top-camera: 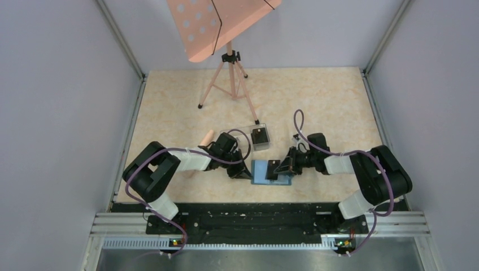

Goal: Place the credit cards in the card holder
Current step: Insert the credit card into the card holder.

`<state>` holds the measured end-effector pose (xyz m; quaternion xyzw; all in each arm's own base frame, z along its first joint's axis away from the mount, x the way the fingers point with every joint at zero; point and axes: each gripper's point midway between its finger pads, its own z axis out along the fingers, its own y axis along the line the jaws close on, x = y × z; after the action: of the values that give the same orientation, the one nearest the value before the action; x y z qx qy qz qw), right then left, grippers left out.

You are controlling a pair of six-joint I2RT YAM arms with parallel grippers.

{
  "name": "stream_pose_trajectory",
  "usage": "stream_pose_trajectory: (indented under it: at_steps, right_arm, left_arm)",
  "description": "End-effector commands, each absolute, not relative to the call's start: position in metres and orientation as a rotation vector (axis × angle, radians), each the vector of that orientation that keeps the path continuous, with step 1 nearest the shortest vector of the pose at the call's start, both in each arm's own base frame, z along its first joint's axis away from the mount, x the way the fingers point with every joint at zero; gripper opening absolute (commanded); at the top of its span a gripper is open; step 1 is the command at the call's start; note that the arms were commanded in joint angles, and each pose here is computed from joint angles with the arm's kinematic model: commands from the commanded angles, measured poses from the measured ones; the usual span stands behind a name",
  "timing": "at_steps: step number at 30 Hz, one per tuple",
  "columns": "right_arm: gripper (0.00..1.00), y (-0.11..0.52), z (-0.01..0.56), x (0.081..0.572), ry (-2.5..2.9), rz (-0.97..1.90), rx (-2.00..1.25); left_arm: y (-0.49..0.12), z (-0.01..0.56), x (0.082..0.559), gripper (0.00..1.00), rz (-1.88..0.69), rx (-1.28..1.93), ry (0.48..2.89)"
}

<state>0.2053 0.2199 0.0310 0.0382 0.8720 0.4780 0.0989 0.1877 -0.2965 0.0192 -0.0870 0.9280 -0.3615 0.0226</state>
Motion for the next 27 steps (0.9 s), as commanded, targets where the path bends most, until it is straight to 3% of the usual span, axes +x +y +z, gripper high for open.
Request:
stream_pose_trajectory:
  at_steps: [1,27]
  right_arm:
    - [0.00,0.223,0.038,0.206,2.529,1.487,0.109]
    - [0.00,0.224,0.023,0.189,2.675,1.509,0.095]
  left_arm:
    - [-0.284,-0.006,0.177,0.00,-0.969,-0.285,2.956]
    - [-0.292,-0.007,0.181,0.00,-0.963,-0.243,2.969]
